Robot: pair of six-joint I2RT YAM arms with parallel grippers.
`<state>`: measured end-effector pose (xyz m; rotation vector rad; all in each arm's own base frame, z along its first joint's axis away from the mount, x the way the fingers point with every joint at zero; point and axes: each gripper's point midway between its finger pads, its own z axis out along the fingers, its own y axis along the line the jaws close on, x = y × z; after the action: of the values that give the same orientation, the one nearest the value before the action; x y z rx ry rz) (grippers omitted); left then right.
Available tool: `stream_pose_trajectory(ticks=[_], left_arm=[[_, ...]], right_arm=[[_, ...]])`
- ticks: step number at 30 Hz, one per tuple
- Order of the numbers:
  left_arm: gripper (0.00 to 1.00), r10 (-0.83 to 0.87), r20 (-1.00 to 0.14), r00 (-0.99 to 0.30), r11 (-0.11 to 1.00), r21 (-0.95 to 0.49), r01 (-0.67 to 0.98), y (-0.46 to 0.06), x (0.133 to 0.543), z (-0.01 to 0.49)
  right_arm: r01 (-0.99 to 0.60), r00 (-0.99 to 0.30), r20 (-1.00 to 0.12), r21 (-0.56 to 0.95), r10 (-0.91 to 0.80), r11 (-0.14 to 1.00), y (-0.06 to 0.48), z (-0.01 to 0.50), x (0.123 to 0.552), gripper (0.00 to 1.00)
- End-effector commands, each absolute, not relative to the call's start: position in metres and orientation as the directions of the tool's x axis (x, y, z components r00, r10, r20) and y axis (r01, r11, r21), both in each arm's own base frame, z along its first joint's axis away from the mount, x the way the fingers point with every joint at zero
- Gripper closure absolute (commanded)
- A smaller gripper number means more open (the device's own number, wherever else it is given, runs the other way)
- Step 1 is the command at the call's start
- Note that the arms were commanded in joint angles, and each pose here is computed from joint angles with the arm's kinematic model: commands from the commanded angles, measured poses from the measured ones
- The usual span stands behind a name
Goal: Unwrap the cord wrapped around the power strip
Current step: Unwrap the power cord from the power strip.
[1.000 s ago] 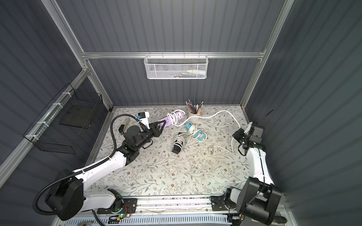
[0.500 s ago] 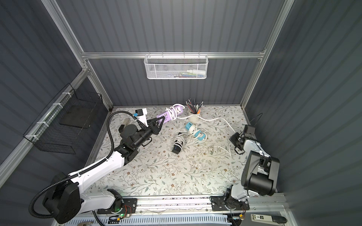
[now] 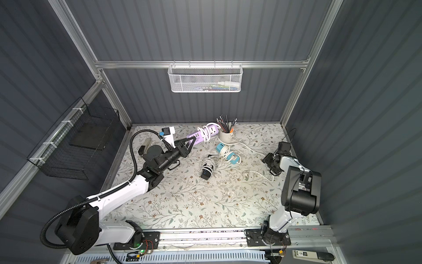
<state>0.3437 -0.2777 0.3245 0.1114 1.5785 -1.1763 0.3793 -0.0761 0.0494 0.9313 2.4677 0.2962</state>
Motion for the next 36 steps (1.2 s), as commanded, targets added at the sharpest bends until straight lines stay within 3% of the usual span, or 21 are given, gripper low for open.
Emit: stream_pose_trajectory(ticks=[1, 8, 11, 16, 21, 27, 36], left_arm=[[1.0, -0.533, -0.784, -0.319, 0.442, -0.58, 0.684, -0.277, 0.337, 0.361], [1.0, -0.535, -0.777, -0.332, 0.427, -0.587, 0.688, -0.282, 0.339, 0.366], [1.0, -0.539, -0.772, -0.336, 0.423, -0.594, 0.685, -0.282, 0.339, 0.37], [1.0, -0.547, -0.767, -0.336, 0.411, -0.595, 0.691, -0.282, 0.338, 0.384], [1.0, -0.556, -0.749, -0.361, 0.381, -0.616, 0.69, -0.283, 0.334, 0.4], [1.0, -0.582, -0.71, -0.397, 0.338, -0.655, 0.675, -0.279, 0.325, 0.411], [1.0, -0.585, -0.689, -0.429, 0.297, -0.673, 0.677, -0.284, 0.312, 0.421]], right_arm=[[0.504, -0.66, -0.424, 0.362, 0.62, 0.784, -0.067, 0.076, 0.379, 0.01], [0.259, -0.641, -0.636, 0.347, 0.429, 0.902, -0.021, 0.162, 0.39, 0.01], [0.057, -0.605, -0.727, 0.366, 0.324, 0.929, 0.02, 0.197, 0.394, 0.01], [-0.299, -0.498, -0.842, 0.391, 0.207, 0.87, 0.093, 0.233, 0.389, 0.01], [-0.538, -0.339, -0.918, 0.37, 0.208, 0.757, 0.137, 0.257, 0.386, 0.01], [-0.689, -0.153, -0.968, 0.248, 0.198, 0.681, 0.178, 0.271, 0.393, 0.01], [-0.759, -0.078, -0.968, 0.213, 0.239, 0.615, 0.222, 0.274, 0.41, 0.01]])
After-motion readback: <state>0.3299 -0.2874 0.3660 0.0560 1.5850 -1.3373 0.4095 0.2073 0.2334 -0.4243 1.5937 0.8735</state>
